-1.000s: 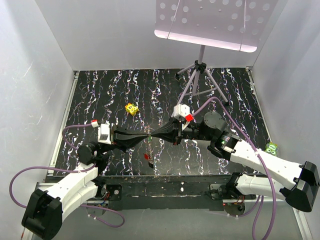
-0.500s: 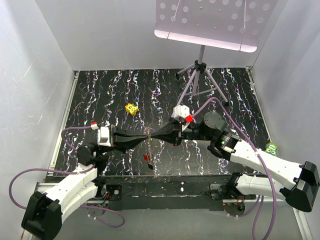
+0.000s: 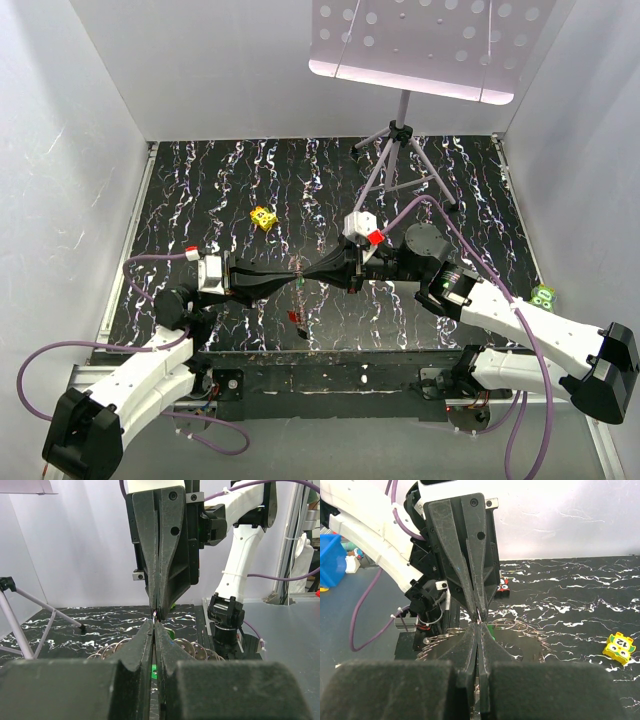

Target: Put the keys on the keyring

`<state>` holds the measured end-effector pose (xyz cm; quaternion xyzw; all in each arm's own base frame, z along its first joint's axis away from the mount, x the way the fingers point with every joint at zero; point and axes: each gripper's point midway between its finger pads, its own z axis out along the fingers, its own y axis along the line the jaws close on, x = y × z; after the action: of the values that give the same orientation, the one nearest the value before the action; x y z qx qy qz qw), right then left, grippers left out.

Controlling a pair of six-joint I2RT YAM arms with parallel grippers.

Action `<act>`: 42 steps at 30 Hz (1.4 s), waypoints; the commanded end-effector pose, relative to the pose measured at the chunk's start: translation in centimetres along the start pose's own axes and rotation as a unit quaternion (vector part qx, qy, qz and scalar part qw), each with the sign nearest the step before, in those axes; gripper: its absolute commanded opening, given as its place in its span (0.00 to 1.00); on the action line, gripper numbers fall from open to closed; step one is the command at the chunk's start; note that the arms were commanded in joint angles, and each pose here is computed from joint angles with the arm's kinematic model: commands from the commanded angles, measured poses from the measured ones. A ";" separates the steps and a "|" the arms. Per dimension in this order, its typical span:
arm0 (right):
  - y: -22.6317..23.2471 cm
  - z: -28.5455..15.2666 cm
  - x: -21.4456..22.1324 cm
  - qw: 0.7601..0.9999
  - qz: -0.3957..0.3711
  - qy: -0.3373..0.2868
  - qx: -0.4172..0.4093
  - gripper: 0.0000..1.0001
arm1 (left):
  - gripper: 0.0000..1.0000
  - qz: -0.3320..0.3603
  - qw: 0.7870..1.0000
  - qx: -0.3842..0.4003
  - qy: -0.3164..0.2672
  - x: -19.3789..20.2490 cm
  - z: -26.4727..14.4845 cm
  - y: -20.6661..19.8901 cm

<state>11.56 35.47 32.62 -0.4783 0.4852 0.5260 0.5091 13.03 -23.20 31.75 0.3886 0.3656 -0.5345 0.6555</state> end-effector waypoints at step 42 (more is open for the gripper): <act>0.6 0.1 -3.1 0.996 -0.069 -0.046 -0.027 0.01 | 0.00 0.003 1.000 -0.004 -0.013 -1.3 0.4 0.3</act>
<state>11.24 35.43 32.83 -0.5006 0.4580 0.5211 0.5177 13.15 -23.35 31.60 0.3851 0.3722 -0.5428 0.6470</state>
